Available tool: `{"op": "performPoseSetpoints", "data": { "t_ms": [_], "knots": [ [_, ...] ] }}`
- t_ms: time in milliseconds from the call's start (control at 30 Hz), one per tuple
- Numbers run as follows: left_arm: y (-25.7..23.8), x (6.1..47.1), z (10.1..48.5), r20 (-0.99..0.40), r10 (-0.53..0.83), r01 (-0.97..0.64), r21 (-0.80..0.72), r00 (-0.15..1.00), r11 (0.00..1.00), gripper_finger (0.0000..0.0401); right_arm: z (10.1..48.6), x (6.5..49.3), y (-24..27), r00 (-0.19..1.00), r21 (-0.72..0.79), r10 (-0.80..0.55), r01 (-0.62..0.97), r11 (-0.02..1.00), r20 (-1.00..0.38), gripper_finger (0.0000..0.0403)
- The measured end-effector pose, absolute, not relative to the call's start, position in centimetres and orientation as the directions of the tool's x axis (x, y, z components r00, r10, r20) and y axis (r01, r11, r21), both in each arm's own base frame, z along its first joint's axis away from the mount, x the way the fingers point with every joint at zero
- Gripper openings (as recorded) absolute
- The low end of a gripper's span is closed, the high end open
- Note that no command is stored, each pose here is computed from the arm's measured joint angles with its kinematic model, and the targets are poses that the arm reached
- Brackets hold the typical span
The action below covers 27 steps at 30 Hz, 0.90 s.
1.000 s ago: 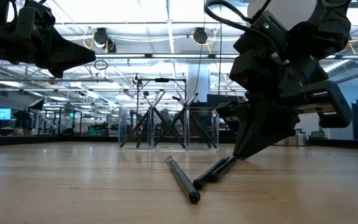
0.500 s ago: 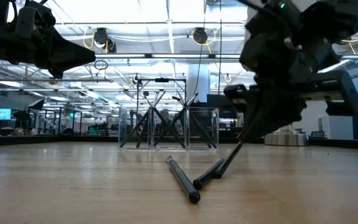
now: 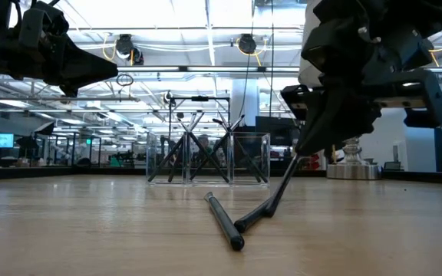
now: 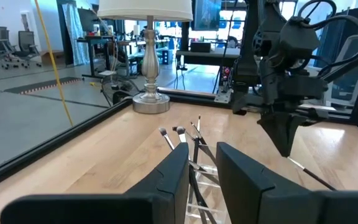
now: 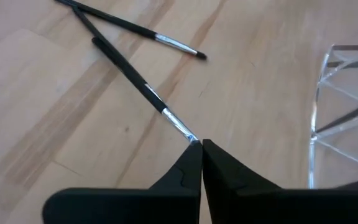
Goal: Pick & Place Makeup Supplies
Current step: Put the makeup brush into the transparent organizer
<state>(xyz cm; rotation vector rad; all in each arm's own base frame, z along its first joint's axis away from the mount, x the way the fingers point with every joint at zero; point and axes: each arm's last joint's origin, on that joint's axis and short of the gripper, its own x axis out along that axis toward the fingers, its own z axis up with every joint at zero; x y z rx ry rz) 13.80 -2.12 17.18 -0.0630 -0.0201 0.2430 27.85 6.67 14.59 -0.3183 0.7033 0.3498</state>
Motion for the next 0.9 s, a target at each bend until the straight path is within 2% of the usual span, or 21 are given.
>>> {"op": "performPoseSetpoints", "data": {
  "t_ms": [100,400,767,900],
  "knots": [
    [-2.1,13.8,17.2,0.012,0.241,-0.240,-0.065,0.970,0.969,0.0090,14.6,27.9,6.6,0.719,-0.189,0.167,-0.388,0.902,-0.675,0.0000],
    [-2.1,13.8,17.2,0.012,0.241,-0.240,-0.065,0.970,0.969,0.0090,15.0,28.2,6.6,0.741,-0.197,0.169,-0.380,0.904,-0.650,0.0000],
    [-2.1,13.8,17.2,0.012,0.241,-0.240,-0.069,0.970,0.968,0.0090,17.4,29.9,7.0,0.793,-0.238,0.153,-0.352,0.905,-0.590,0.0000],
    [-2.1,13.8,17.2,0.012,0.241,-0.240,-0.069,0.970,0.968,0.0090,17.8,30.2,6.9,0.808,-0.271,0.105,-0.313,0.910,-0.580,0.0000]
  ]
}}
